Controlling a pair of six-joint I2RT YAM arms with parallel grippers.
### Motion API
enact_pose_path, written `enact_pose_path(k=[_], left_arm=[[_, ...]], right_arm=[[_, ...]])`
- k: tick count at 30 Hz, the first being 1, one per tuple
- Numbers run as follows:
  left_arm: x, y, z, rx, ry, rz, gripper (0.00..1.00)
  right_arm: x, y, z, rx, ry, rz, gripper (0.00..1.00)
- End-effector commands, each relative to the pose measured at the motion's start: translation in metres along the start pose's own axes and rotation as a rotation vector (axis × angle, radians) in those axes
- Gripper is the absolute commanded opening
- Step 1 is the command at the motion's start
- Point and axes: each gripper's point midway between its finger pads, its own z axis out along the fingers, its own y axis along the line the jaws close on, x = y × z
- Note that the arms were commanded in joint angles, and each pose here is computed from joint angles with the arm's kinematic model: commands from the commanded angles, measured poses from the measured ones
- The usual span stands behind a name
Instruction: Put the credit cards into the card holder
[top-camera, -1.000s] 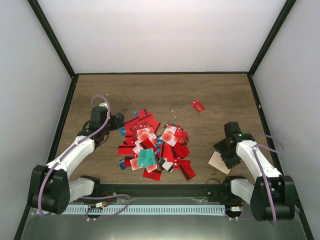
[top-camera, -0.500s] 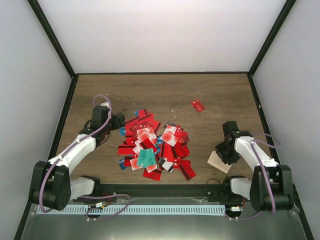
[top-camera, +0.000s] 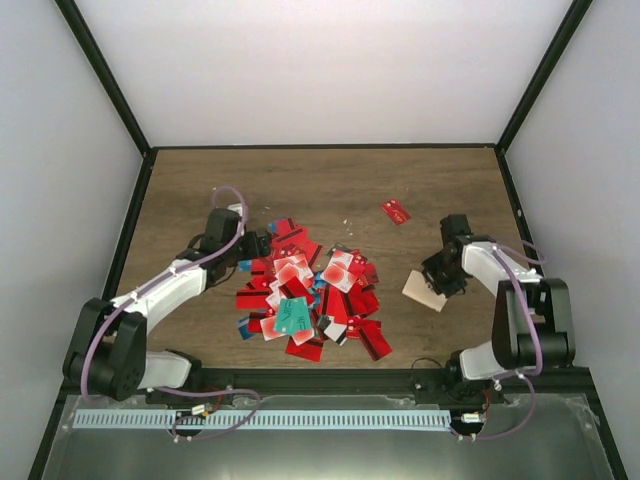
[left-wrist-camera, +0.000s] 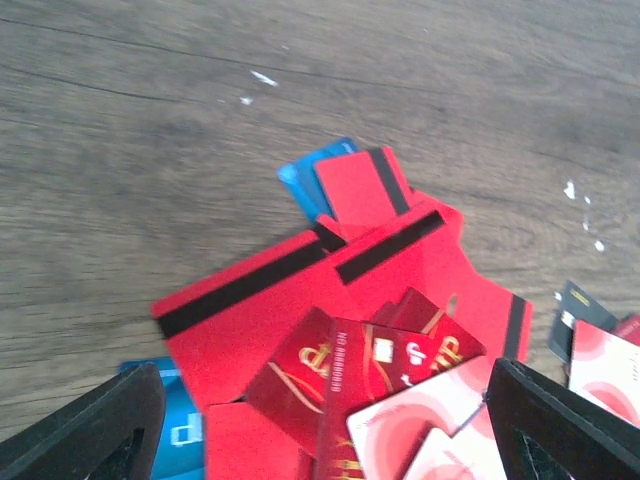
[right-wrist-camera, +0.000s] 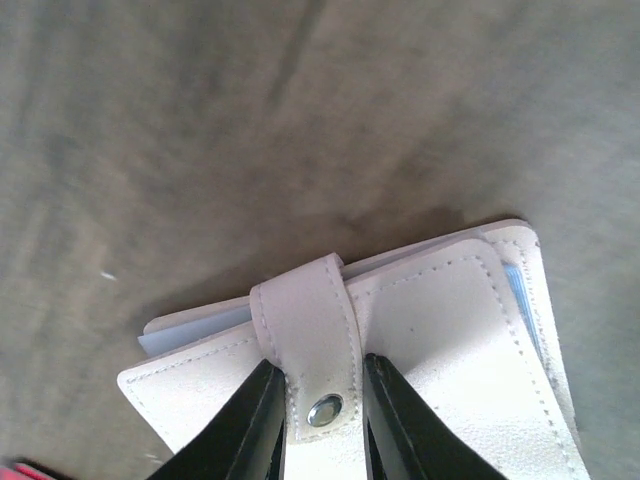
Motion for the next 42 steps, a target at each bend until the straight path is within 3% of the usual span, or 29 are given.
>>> enact_pose_path(k=[1,6,7,8,9,13,20,26,33,42], left_arm=[[-0.002,-0.032,0.007,0.083,0.007,0.022,0.90],[0.017,-0.066,0.018,0.140,0.070,0.058,0.89],[0.022,-0.073,0.019,0.155,0.082,0.065,0.89],[0.026,-0.080,0.019,0.168,0.089,0.072,0.89],[0.031,-0.087,0.019,0.181,0.098,0.078,0.89],[0.044,-0.117,0.018,0.243,0.118,0.092,0.88],[0.070,-0.177,0.019,0.395,0.183,0.099,0.85],[0.099,-0.214,0.025,0.452,0.242,0.107,0.82],[0.125,-0.249,0.041,0.474,0.316,0.110,0.72],[0.150,-0.269,0.053,0.455,0.367,0.097,0.71]], right_arm=[[-0.014,0.051,0.018,-0.134,0.007,-0.010,0.23],[-0.036,0.090,0.016,-0.155,-0.008,-0.084,0.31],[-0.040,0.091,0.014,-0.147,-0.023,-0.107,0.39],[-0.043,0.092,0.011,-0.144,-0.042,-0.125,0.60],[-0.046,0.090,0.009,-0.135,-0.061,-0.143,0.73],[-0.055,0.079,0.000,-0.094,-0.134,-0.190,0.98],[-0.082,0.095,-0.025,-0.220,-0.243,-0.315,1.00],[-0.104,0.089,-0.023,-0.198,-0.315,-0.338,1.00],[-0.087,0.073,0.002,-0.194,-0.246,-0.340,1.00],[-0.034,0.053,0.022,-0.247,-0.033,-0.328,1.00]])
